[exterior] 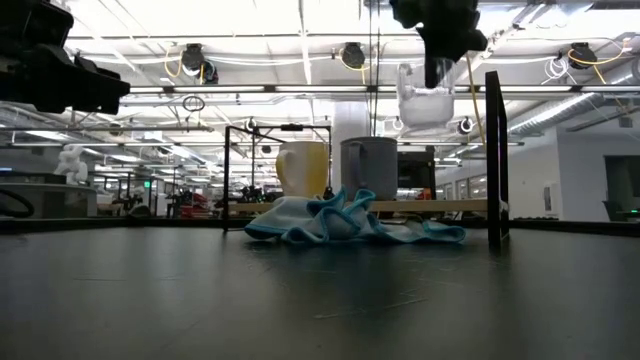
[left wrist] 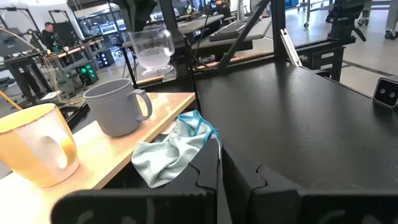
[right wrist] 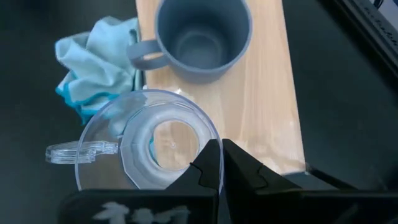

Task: Stack small to large cups/mugs on shelf
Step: Put the transparent mug on the shelf

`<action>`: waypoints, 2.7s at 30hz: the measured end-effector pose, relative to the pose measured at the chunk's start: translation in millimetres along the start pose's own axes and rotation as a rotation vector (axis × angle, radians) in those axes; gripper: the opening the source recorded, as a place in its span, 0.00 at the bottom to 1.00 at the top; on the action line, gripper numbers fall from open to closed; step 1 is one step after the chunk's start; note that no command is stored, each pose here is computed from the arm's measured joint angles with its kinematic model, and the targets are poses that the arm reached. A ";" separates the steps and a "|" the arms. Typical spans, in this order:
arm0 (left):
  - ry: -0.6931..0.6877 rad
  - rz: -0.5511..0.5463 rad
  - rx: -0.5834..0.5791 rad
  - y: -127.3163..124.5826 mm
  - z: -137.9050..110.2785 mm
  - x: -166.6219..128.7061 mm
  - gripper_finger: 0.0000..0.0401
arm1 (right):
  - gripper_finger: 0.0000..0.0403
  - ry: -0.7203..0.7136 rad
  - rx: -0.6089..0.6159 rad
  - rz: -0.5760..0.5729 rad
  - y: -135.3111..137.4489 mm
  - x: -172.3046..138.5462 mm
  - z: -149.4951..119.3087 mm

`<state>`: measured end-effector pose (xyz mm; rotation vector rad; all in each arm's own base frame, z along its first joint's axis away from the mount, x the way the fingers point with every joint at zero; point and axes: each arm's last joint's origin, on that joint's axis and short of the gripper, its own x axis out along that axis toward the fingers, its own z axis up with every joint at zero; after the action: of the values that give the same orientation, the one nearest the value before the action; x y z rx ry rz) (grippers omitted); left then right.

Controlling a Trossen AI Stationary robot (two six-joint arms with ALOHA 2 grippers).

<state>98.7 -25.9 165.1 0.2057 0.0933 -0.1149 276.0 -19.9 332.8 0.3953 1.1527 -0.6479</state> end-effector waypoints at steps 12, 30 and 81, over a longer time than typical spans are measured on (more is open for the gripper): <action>0.005 -0.004 -0.003 -0.2 -0.4 0.0 0.04 | 0.00 0.032 0.040 -0.031 0.2 30.5 -9.6; 0.007 -0.012 -0.010 -0.4 -0.6 -0.1 0.04 | 0.00 0.069 0.020 -0.029 -6.9 60.6 -15.6; -0.009 -0.026 -0.027 -0.8 0.3 0.1 0.06 | 0.00 -0.063 0.026 0.054 -42.5 75.4 -41.9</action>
<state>98.7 -26.7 165.2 0.1774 0.0890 -0.1404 237.7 -47.0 249.0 0.4245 1.0711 -0.6244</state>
